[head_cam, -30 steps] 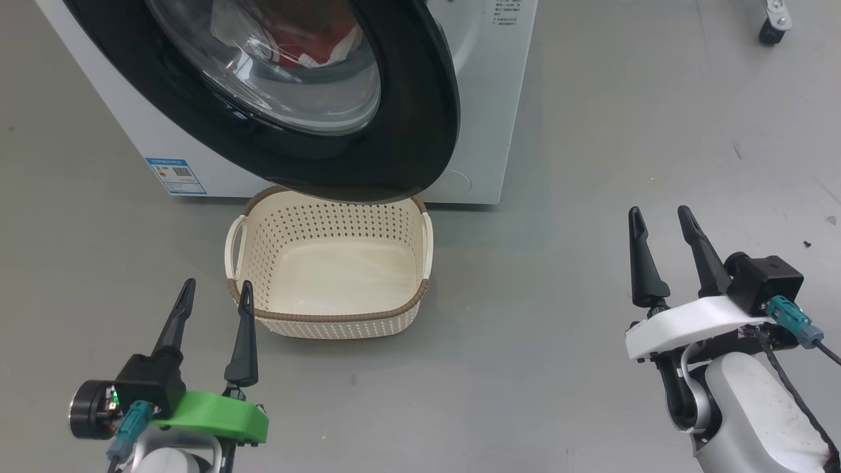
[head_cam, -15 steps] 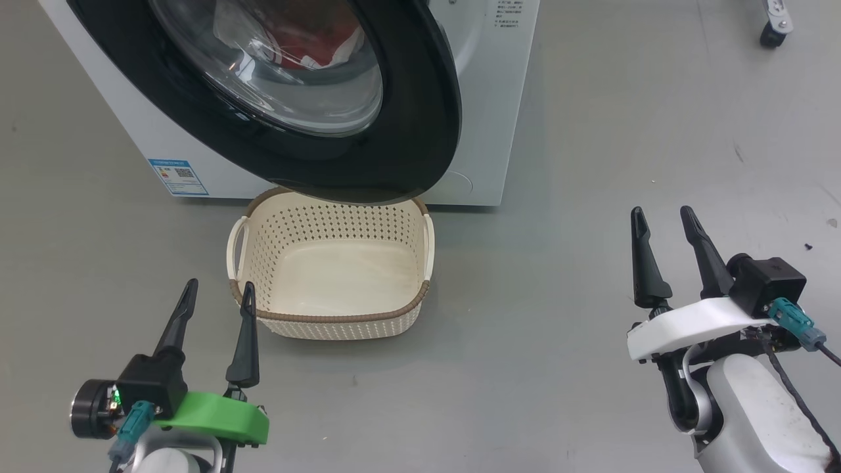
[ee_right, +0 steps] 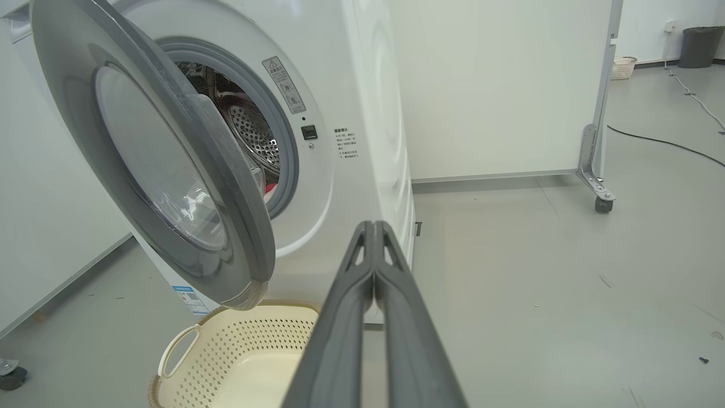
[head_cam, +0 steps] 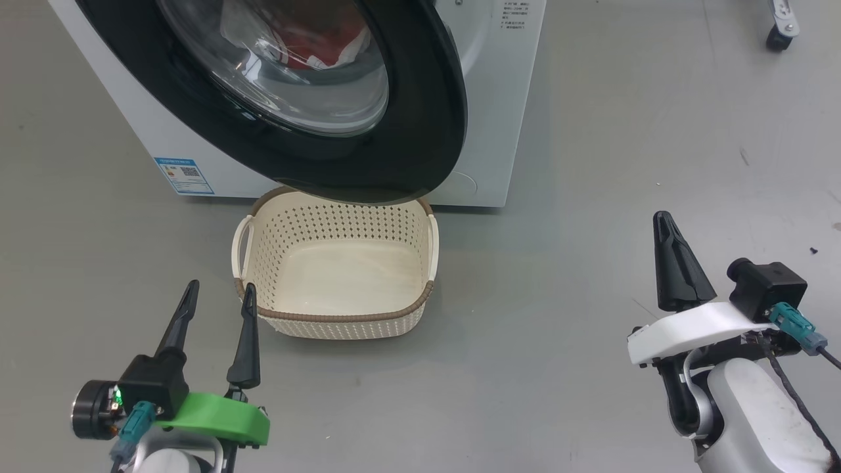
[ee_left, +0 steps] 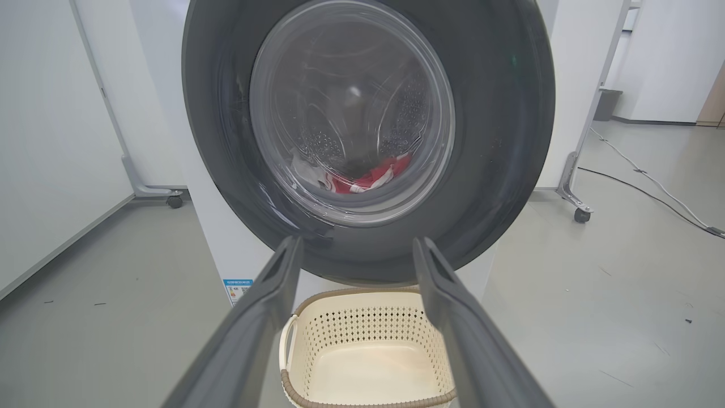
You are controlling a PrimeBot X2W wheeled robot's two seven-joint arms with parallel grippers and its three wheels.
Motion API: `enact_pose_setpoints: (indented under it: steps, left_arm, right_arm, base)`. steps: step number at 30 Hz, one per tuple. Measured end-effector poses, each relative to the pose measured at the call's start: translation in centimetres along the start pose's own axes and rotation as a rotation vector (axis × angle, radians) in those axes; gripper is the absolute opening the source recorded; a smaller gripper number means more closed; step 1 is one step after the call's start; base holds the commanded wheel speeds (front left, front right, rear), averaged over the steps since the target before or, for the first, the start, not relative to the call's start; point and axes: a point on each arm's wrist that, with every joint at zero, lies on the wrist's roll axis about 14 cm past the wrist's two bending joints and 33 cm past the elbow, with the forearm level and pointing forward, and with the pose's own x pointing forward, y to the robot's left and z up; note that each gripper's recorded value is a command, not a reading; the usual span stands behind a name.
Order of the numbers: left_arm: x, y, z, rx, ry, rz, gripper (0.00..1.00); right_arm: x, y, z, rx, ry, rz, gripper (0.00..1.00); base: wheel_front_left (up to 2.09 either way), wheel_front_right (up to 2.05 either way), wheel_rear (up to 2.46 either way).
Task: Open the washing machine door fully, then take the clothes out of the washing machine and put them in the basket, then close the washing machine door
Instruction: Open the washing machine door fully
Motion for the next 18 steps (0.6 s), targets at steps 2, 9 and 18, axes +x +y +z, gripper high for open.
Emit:
enact_pose_setpoints:
  steps: [2, 9, 18]
  left_arm:
    - [0.0, 0.1, 0.0, 0.0, 0.001, 0.002, 1.0]
    - [-0.3, -0.3, -0.5, 0.002, 0.017, -0.011, 1.0]
    - [-0.5, 0.1, -1.3, 0.004, 0.04, -0.001, 1.0]
  right_arm:
    - [0.1, 0.1, 0.0, 0.006, 0.0, 0.009, 0.0]
    - [0.9, 0.4, 0.1, 0.068, -0.003, 0.03, 0.0]
    - [4.2, 1.2, 1.8, 0.156, -0.019, 0.069, 0.0]
  base:
    - [0.0, 0.0, 0.0]
    - [0.0, 0.0, 0.0]
    - [0.0, 0.0, 0.0]
